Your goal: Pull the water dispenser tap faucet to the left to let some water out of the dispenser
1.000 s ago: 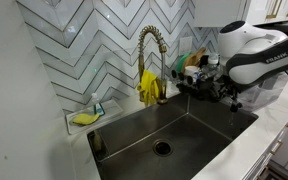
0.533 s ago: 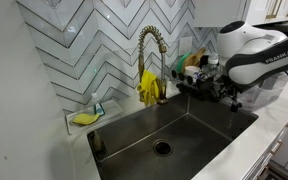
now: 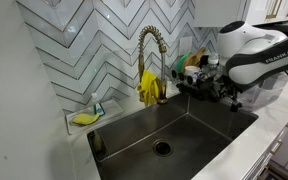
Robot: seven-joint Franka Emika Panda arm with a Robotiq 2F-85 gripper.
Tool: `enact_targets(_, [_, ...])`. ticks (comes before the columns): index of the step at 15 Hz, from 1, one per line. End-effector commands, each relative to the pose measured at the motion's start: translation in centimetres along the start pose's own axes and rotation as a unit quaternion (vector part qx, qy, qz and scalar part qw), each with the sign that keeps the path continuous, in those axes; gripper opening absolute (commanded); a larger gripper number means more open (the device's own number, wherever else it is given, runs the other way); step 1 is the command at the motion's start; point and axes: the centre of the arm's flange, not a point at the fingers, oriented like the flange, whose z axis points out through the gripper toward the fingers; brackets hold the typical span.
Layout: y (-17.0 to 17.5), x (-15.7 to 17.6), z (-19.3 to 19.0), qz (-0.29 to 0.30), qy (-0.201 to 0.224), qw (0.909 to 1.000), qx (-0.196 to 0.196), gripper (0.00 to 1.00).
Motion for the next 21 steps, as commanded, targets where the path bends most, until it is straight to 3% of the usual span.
enact_targets(1, [-0.4,0.2,0.6,0.0,-0.01,0.9999,0.005,0.01])
enact_targets(2, [-0.3,0.1,0.6,0.002,-0.01,0.9999,0.001,0.04])
enact_targets(3, [-0.2,0.1,0.5,0.005,-0.009,0.9999,-0.005,0.25])
enact_targets(8, [0.5,-0.1,0.4,0.01,-0.008,0.9999,-0.011,0.61])
enact_targets(13, [-0.9,-0.5,-1.8,0.023,-0.022,0.9993,0.022,0.98])
enact_targets(17, [-1.4,-2.9,-5.1,0.081,-0.065,0.993,0.057,1.0])
enact_targets(21, [-0.4,-6.5,-10.0,0.161,-0.059,0.9787,0.113,1.0])
